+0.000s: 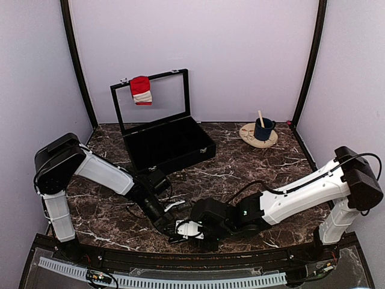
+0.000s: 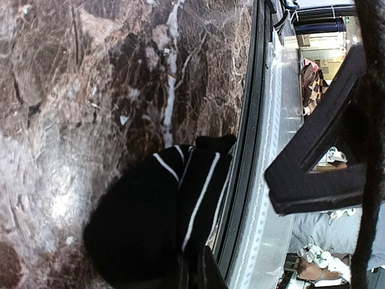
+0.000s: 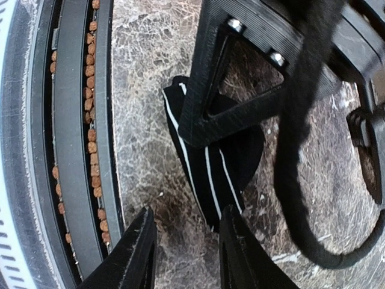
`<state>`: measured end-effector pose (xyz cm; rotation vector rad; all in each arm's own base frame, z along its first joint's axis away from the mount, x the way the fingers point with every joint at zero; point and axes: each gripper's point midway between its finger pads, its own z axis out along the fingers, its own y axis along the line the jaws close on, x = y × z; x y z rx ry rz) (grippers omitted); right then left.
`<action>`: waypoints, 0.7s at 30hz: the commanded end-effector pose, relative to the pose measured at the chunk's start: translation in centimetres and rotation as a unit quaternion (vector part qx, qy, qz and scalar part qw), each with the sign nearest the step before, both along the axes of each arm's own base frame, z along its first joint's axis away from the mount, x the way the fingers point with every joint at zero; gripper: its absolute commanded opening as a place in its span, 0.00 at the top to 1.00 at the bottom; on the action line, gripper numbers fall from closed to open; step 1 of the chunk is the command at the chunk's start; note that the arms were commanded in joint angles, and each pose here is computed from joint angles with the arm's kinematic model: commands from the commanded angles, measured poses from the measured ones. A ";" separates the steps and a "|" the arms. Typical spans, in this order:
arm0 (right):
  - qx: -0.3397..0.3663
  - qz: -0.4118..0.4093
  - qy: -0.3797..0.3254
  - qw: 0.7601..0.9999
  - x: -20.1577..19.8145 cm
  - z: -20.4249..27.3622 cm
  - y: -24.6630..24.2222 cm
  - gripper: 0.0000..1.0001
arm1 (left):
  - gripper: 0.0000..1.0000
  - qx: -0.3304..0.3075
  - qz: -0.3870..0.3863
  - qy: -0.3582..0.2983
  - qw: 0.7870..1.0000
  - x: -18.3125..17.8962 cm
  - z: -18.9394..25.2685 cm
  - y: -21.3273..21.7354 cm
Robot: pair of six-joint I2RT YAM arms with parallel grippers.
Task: Roll the socks
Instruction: Roll the sock at the corner of the board.
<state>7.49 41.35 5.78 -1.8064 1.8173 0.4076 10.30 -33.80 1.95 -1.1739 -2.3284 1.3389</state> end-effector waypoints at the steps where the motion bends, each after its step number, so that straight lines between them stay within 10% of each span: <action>1: 0.006 0.016 -0.022 1.000 0.1 0.4 1.2 0.66 | 1.00 0.097 0.005 0.011 0.995 -0.9 -3.6 3.1; 21: -0.010 0.030 -0.056 0.998 1.6 -1.1 2.2 0.67 | 1.00 0.096 -0.001 0.022 0.995 -1.1 -3.7 3.0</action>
